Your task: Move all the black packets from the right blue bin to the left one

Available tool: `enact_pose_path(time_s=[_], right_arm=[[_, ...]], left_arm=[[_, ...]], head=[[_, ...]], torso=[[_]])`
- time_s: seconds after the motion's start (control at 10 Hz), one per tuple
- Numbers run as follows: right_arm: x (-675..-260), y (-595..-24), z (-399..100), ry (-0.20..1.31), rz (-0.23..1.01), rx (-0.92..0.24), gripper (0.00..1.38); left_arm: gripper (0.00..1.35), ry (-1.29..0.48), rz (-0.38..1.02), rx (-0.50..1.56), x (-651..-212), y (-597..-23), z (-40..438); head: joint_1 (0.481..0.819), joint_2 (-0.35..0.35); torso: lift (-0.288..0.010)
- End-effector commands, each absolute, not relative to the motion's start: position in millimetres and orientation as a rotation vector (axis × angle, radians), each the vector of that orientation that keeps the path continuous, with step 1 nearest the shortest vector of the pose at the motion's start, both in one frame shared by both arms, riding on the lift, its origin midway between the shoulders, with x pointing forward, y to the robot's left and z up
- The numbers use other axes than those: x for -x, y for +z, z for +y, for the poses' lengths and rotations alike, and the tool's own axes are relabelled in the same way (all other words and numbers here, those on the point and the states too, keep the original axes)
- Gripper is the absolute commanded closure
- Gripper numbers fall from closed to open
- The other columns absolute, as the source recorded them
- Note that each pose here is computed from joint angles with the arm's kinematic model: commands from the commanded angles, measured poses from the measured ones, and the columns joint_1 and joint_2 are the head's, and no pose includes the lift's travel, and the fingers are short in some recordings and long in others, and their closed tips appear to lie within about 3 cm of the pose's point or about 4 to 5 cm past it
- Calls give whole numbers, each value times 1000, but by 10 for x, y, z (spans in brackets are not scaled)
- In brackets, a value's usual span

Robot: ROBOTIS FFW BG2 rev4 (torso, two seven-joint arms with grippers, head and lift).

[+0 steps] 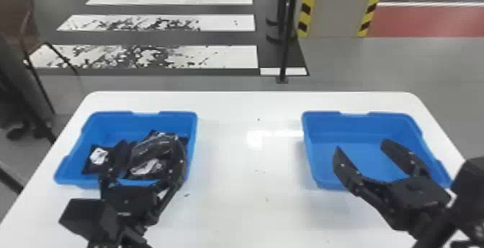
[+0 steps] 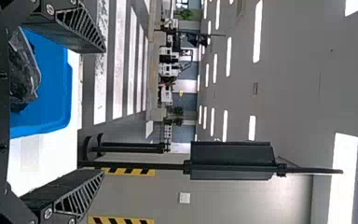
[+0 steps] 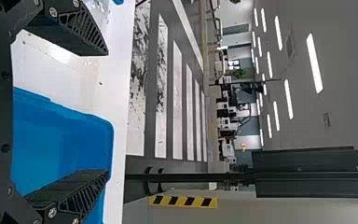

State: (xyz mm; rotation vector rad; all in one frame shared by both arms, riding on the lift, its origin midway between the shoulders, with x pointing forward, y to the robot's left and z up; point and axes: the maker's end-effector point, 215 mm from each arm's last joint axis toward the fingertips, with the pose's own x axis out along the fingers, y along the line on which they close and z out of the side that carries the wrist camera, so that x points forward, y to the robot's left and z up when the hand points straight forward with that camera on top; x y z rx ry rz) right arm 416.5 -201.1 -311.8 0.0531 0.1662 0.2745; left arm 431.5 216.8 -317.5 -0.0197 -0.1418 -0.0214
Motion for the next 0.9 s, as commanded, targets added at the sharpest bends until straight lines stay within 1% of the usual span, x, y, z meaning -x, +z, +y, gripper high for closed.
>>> enact_pose_path(time_s=[0.0, 0.1, 0.3, 0.6, 0.8], right_arm=[[-4010, -3092, -2106, 255, 181, -46, 134], [-4014, -3110, -2107, 255, 185, -44, 134], [-4015, -3102, -2113, 253, 186, -32, 134], [-4014, -3116, -2118, 252, 188, -30, 134], [-4015, -3103, -2115, 252, 185, -31, 134]], left_arm=[[50, 36, -119, 11, -4106, -3088, 2451], [50, 63, -83, 28, -4061, -3192, 2576], [50, 36, -92, 27, -4105, -3152, 2436], [50, 37, -94, 26, -4105, -3144, 2448], [50, 34, -102, 29, -4111, -3120, 2428]], head=[[695, 17], [695, 31], [695, 59], [695, 43], [695, 45]], torso=[[-140], [-140], [-140], [-140], [-140]])
